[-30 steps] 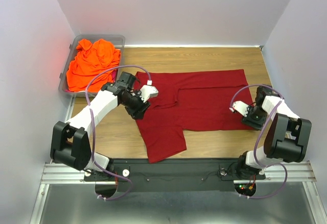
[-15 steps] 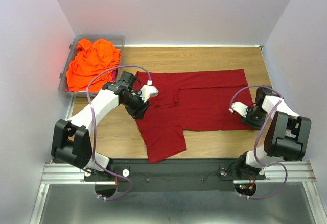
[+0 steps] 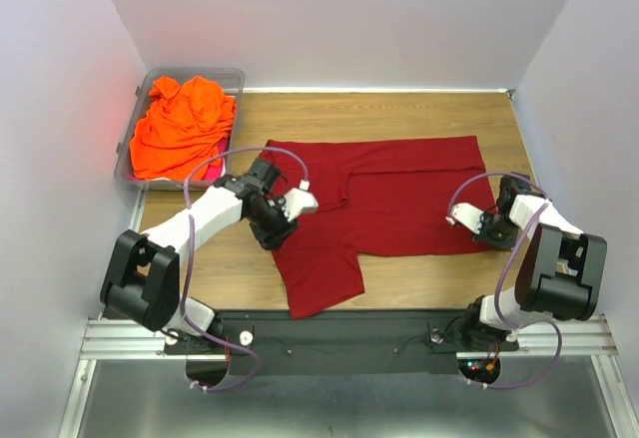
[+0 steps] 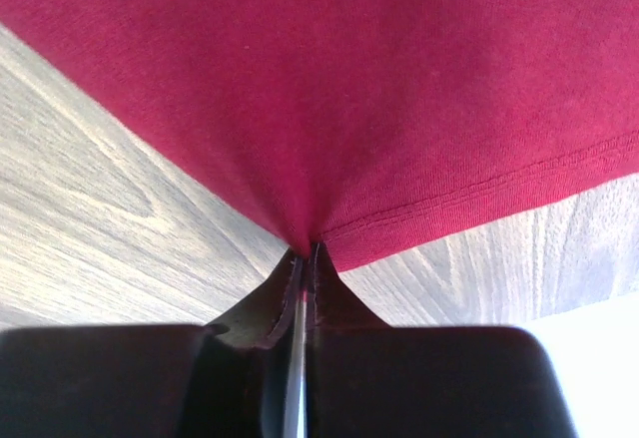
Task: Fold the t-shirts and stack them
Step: Fold the tshirt
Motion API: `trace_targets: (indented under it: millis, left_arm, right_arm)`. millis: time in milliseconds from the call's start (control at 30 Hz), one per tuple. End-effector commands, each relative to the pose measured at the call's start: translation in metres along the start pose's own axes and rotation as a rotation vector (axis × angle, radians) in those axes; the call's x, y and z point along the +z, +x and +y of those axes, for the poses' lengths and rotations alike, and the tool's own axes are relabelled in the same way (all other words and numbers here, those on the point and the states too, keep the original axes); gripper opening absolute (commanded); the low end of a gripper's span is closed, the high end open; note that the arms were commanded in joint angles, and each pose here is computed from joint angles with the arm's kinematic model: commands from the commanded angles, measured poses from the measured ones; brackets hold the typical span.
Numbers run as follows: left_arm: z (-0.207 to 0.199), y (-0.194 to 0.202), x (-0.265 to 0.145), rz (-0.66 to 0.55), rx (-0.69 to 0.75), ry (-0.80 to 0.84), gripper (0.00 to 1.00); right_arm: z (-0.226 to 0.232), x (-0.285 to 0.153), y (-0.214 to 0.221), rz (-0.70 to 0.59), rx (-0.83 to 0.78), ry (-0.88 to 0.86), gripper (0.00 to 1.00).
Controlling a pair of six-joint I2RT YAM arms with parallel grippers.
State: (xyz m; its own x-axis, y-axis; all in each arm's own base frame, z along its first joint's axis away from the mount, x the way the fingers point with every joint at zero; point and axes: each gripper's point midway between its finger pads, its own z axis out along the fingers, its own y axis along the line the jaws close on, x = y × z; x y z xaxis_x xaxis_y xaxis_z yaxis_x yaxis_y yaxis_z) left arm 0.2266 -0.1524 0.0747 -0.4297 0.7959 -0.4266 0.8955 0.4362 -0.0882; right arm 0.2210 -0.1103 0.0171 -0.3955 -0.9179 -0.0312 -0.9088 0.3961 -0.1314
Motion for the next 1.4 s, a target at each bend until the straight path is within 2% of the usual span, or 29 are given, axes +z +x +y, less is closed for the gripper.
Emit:
trace_targets:
  millis: [0, 233, 467, 633, 733, 800, 833, 867, 900, 1100, 1367]
  left_arm:
    - [-0.007, 0.015, 0.009, 0.046, 0.106, -0.012, 0.54]
    - [-0.019, 0.022, 0.022, 0.073, 0.189, 0.017, 0.55]
    - [-0.029, 0.026, 0.04, 0.117, 0.215, 0.031, 0.55]
    - [-0.016, 0.051, 0.058, 0.231, 0.213, -0.027, 0.54]
    - [-0.016, 0.059, 0.063, 0.249, 0.215, -0.028, 0.51]
    - [-0.017, 0.061, 0.064, 0.25, 0.217, -0.023, 0.4]
    - [-0.017, 0.06, 0.062, 0.248, 0.218, -0.026, 0.22]
    - [-0.016, 0.061, 0.061, 0.248, 0.219, -0.032, 0.14]
    - [-0.016, 0.059, 0.056, 0.237, 0.227, -0.042, 0.0]
    - [-0.023, 0.06, 0.034, 0.211, 0.245, -0.052, 0.0]
    - [-0.028, 0.04, -0.004, 0.118, 0.248, -0.081, 0.0]
  right_arm:
    - [0.019, 0.01, 0.0, -0.013, 0.031, -0.076, 0.01]
    - [0.021, 0.012, 0.0, -0.007, 0.036, -0.086, 0.01]
    - [0.017, 0.01, 0.0, -0.008, 0.062, -0.082, 0.0]
    - [0.016, 0.007, 0.001, 0.0, 0.077, -0.087, 0.01]
    - [0.015, 0.005, 0.001, 0.002, 0.081, -0.081, 0.01]
    - [0.013, 0.004, 0.001, 0.005, 0.096, -0.075, 0.01]
    - [0.011, 0.003, 0.002, 0.013, 0.12, -0.069, 0.01]
    - [0.01, 0.002, 0.003, 0.019, 0.126, -0.069, 0.01]
    - [0.01, 0.0, 0.004, 0.023, 0.132, -0.065, 0.01]
    - [0.013, -0.017, 0.0, 0.0, 0.136, -0.057, 0.01]
    - [0.009, -0.05, -0.006, -0.036, 0.141, -0.015, 0.01]
